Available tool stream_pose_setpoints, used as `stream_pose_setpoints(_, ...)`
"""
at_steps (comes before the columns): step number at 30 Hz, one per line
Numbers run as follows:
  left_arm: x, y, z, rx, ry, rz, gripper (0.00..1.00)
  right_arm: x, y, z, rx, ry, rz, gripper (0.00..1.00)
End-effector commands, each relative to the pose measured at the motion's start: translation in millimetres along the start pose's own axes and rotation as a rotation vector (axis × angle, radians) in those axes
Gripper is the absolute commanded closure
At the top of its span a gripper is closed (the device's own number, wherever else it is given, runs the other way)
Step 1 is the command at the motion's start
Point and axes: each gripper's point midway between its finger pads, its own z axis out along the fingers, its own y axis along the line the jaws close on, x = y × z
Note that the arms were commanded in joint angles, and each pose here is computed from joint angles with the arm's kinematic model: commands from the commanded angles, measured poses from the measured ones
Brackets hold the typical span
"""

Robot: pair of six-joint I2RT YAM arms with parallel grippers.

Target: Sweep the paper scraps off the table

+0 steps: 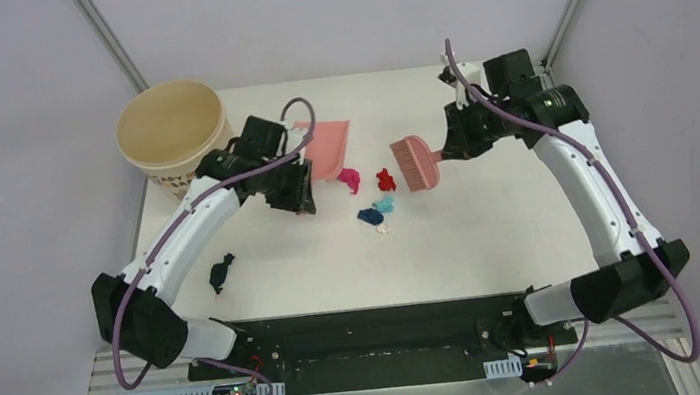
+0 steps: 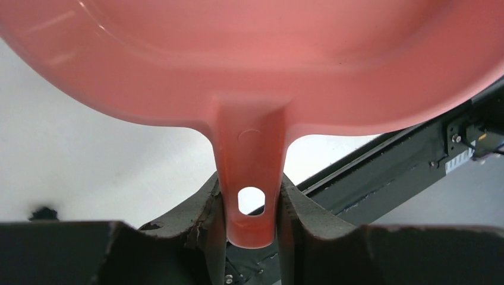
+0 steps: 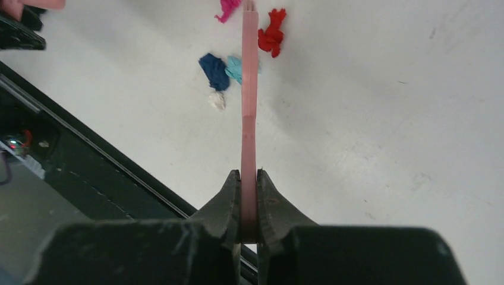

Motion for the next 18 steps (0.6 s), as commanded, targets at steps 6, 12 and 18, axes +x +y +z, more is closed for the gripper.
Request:
stream_pose_setpoints(6,48.9,-31.3,-11.2,-0.112,0.321,0.206,1.00,39.6,-47.5,-26.7,0.264,0.041,-0.285,1.00)
stream_pose_setpoints(12,113.5,-35.1,-11.5,-0.165,0.527,0.279,1.00,43.0,-54.6,-41.3,0.325,0.048,-0.345,1.00)
stream_pose_setpoints(18,138.7,-43.7,5.9,-0.210,0.573,0.321,1.00,22.9,-60.2,-32.2,0.328,0.038,-0.377,1.00)
